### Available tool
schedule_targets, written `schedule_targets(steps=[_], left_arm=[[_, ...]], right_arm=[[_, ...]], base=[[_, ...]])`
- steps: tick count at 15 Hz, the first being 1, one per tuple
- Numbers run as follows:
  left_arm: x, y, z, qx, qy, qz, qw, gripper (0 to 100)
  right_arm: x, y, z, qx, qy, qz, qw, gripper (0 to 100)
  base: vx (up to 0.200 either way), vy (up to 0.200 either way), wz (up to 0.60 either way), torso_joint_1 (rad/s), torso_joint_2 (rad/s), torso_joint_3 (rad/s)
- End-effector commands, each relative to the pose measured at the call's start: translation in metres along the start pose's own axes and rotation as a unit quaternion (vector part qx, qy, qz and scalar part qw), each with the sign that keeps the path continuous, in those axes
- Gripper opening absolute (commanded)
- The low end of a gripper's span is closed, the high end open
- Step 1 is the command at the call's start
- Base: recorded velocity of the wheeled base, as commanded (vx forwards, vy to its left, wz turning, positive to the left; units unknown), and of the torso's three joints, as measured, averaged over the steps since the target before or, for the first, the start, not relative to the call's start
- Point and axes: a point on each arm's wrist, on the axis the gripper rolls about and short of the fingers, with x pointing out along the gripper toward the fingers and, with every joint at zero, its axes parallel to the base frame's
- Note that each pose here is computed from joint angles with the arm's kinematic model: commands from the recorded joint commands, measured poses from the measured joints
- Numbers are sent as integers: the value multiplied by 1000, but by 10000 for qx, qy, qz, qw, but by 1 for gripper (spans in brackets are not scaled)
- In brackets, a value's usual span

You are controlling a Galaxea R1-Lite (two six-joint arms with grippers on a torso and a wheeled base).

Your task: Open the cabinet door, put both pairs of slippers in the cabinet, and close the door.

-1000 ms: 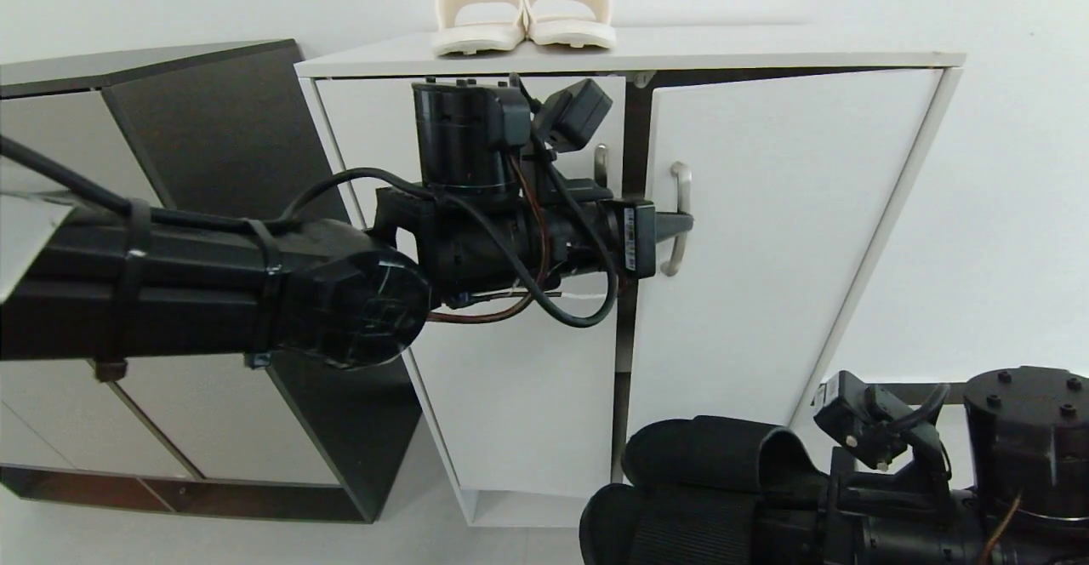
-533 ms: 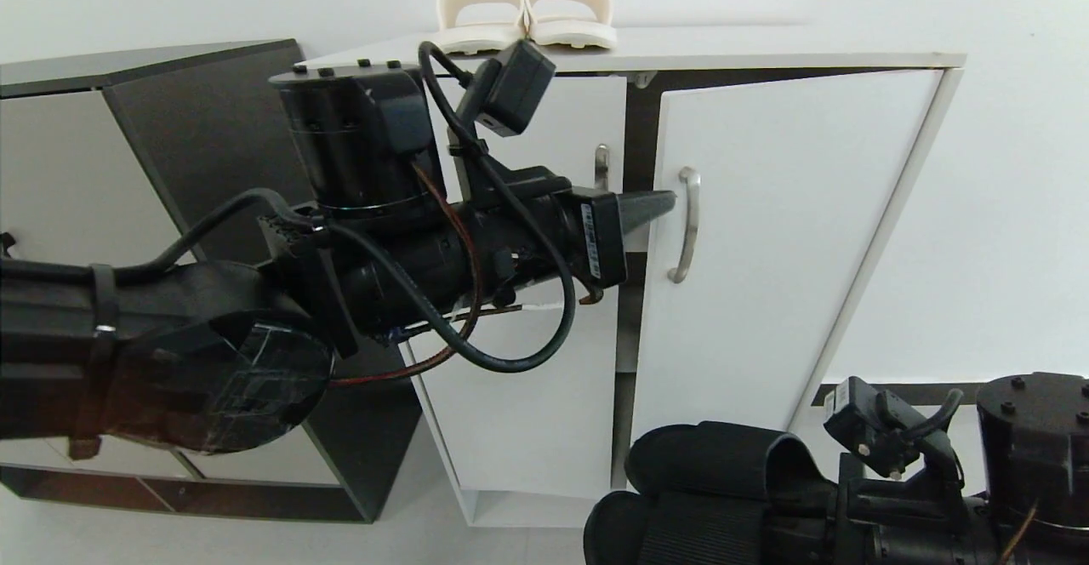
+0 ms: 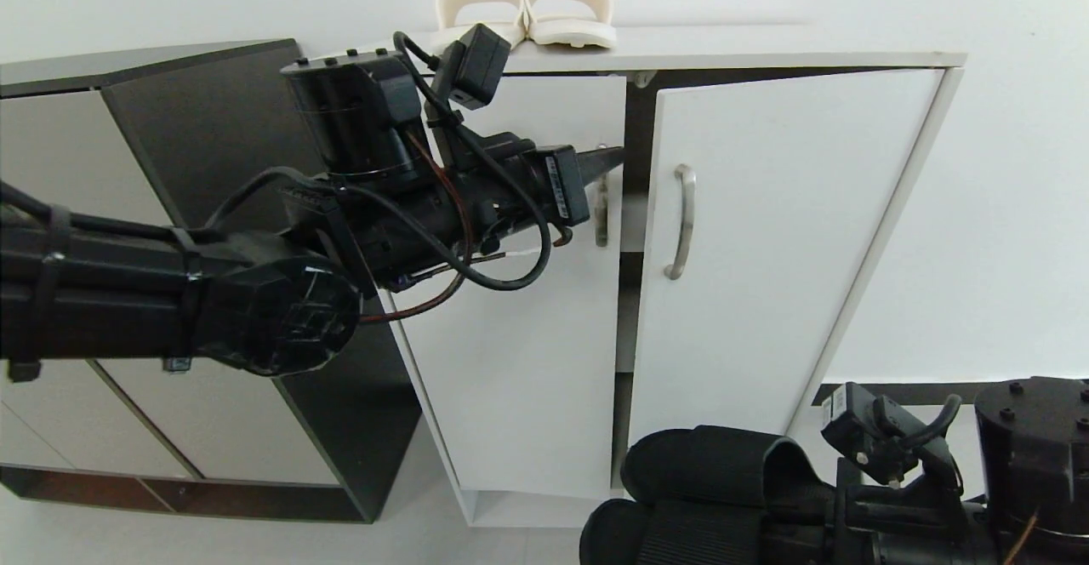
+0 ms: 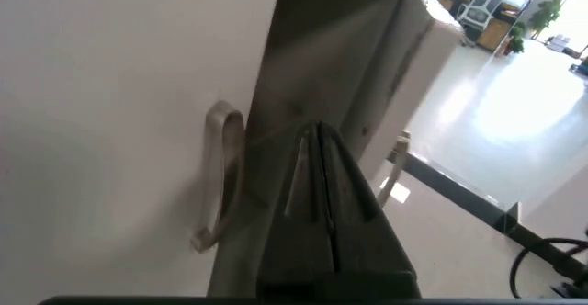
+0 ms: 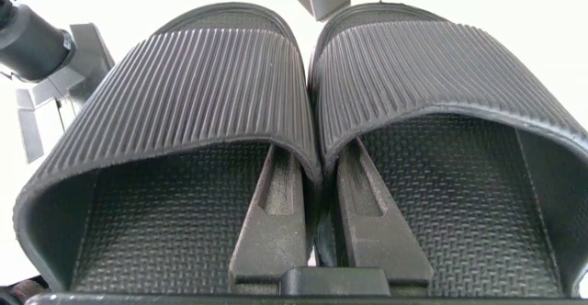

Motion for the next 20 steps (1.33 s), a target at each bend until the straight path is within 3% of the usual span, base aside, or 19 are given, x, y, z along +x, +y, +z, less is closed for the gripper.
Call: schedule_targets(steps=[1, 2, 5, 7, 13, 15, 19, 20], left_arm=[[20, 8, -4, 10, -14, -16, 10000, 0], [24, 8, -5, 14, -9, -46, 10000, 0], [28, 5, -6, -119, 362, -217, 9990, 0], [31, 0, -8, -139, 425, -469, 9979, 0], [40, 3, -12, -187, 540, -467, 9973, 0], [42, 0, -14, -198, 561, -509, 9969, 0], [49, -29, -17, -197, 571, -889, 9942, 0], [52, -45, -20, -170, 607, -1100, 9919, 0]], right_arm=[[0, 1, -4, 22, 86, 4, 10000, 0], [-1, 2, -6, 33, 139, 17, 9999, 0], [0, 3, -8, 52, 254, 4, 9997, 0], [1, 6, -8, 20, 274, 57, 9996, 0], [5, 6, -9, 22, 329, 30, 9995, 0], [8, 8, -7, -30, 311, -55, 9995, 0], [12, 22, -8, -139, 407, 13, 9991, 0], [13, 25, -4, -196, 337, -76, 9992, 0]], base=[[0, 0, 0, 0, 0, 0], [0, 0, 0, 0, 0, 0], [0, 0, 0, 0, 0, 0], [0, 0, 0, 0, 0, 0], [0, 0, 0, 0, 0, 0], [-200, 0, 0, 5, 2, 0], [-200, 0, 0, -2, 6, -1], [-200, 0, 0, 2, 2, 7]])
